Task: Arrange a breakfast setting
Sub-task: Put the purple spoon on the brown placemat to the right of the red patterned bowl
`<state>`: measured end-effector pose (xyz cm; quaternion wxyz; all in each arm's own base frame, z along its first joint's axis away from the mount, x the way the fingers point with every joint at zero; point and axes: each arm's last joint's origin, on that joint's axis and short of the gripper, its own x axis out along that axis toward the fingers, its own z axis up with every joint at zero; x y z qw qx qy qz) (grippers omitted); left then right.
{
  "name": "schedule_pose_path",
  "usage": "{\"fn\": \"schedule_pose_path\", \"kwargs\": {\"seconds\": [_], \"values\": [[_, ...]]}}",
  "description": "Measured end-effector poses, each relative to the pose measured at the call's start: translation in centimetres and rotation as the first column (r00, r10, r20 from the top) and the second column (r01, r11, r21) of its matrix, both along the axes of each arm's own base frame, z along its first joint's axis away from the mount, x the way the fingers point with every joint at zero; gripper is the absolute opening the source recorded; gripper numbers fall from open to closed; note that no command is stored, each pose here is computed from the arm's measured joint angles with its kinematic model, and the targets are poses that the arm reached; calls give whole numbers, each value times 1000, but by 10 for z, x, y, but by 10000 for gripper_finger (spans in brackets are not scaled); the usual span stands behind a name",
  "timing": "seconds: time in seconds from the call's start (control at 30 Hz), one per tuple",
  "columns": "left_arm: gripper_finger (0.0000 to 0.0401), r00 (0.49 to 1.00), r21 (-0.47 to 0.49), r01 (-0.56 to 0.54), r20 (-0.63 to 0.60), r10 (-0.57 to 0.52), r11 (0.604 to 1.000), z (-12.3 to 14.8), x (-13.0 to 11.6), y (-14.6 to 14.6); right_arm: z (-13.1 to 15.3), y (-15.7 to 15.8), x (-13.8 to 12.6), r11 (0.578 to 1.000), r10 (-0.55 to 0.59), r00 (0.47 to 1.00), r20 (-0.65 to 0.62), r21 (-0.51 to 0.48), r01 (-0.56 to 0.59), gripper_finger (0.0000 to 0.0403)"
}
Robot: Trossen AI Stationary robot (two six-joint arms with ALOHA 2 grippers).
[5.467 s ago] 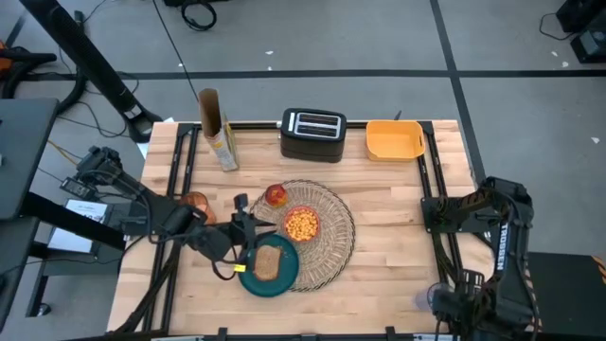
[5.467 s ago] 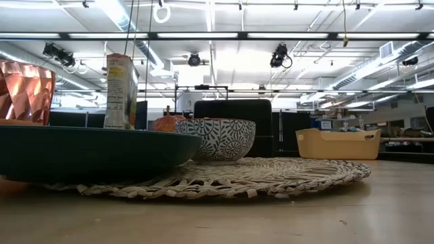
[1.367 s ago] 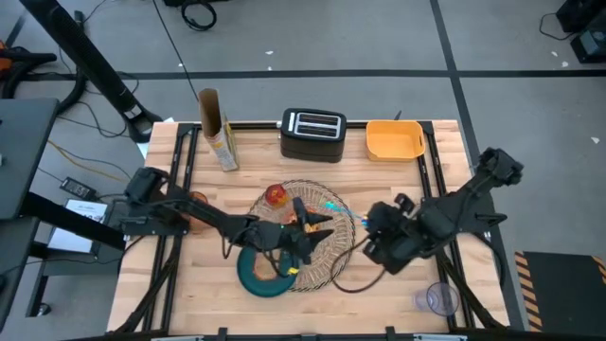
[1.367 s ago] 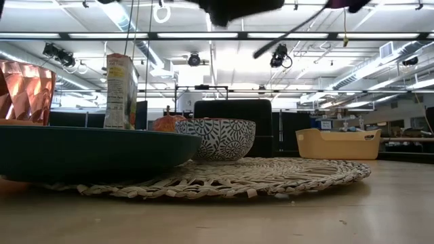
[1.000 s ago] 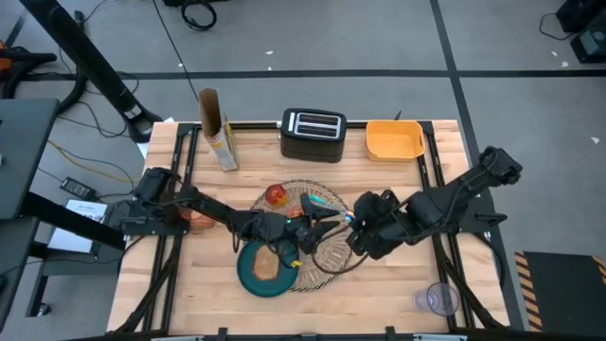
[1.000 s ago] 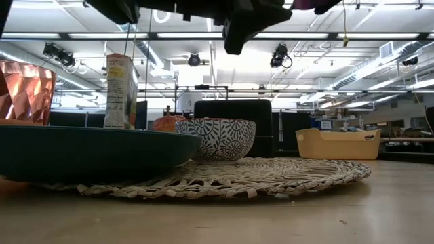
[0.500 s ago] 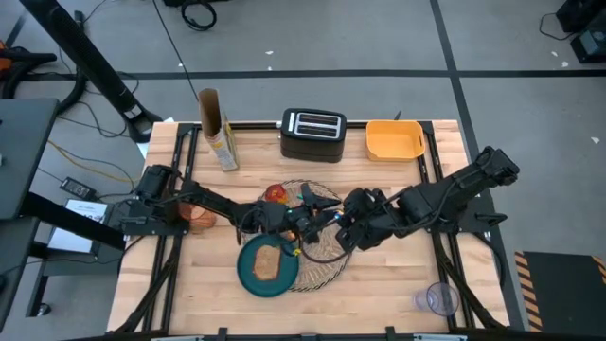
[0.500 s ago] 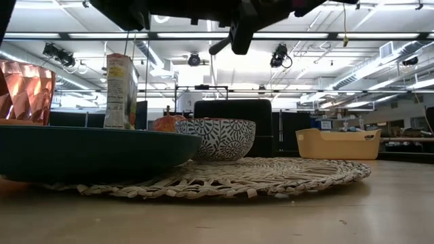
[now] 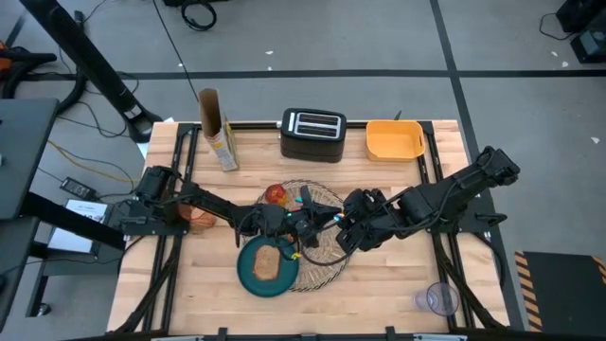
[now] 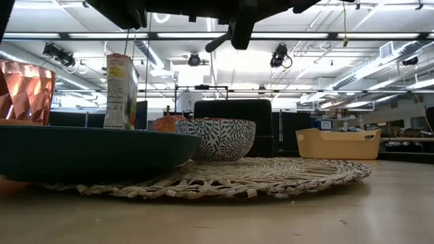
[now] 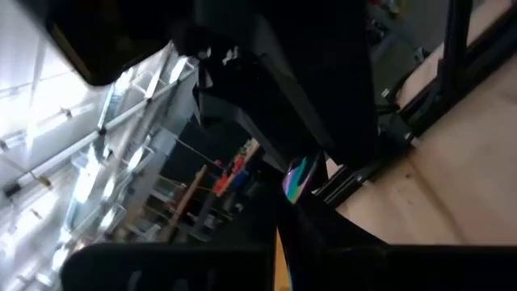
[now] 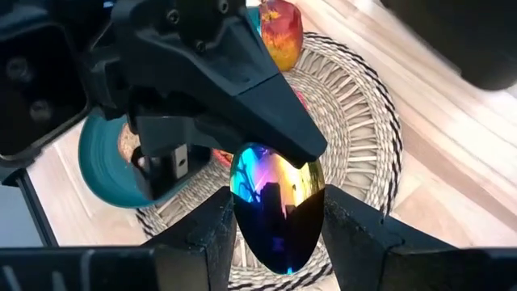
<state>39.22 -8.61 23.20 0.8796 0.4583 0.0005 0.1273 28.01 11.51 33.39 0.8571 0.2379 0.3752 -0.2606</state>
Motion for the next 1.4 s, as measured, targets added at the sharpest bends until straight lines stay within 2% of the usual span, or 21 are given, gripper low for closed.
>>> {"fn": "schedule_pose_path", "kwargs": {"seconds": [0.2,0.37,0.43,0.57,0.63,0.73,0.8,0.93,1.0,1.07,1.23,1.33,1.4], "values": [[18,1000,-105,15,27,-13,994,0,0,0,1,0,0,999,23,1000,-1,-31,-23,185],[18,998,-219,28,64,-14,975,1,0,2,10,-3,-8,987,136,991,-16,-84,-136,218],[18,996,-285,39,87,-15,958,2,0,2,20,-3,-17,973,190,982,-2,-133,-188,227],[18,987,-400,93,159,-31,912,6,0,2,38,2,-39,916,270,962,28,-315,-248,229],[18,974,-457,155,219,-58,876,10,-1,2,45,7,-51,879,301,953,36,-397,-263,228],[18,925,-540,301,366,-104,786,21,-4,0,51,17,-65,846,328,943,59,-463,-265,227],[18,866,-556,429,478,-148,712,30,-7,0,48,25,-71,832,355,932,66,-478,-283,227],[18,700,-524,661,688,-189,537,48,-18,0,22,45,-76,814,408,911,66,-478,-330,229],[18,631,-508,735,755,-179,449,54,-23,0,4,55,-73,813,407,907,106,-496,-306,229],[18,599,-502,773,779,-187,387,57,-24,0,-15,62,-67,799,402,904,148,-539,-267,227],[18,560,-484,819,792,-243,309,61,-24,-5,-45,63,-40,773,377,887,267,-619,-142,225],[18,559,-481,821,785,-266,307,61,-25,-11,-49,57,-20,762,415,849,328,-635,-128,224],[18,554,-469,823,785,-276,319,61,-26,-15,-47,51,-10,760,442,813,379,-640,-115,224]]}}
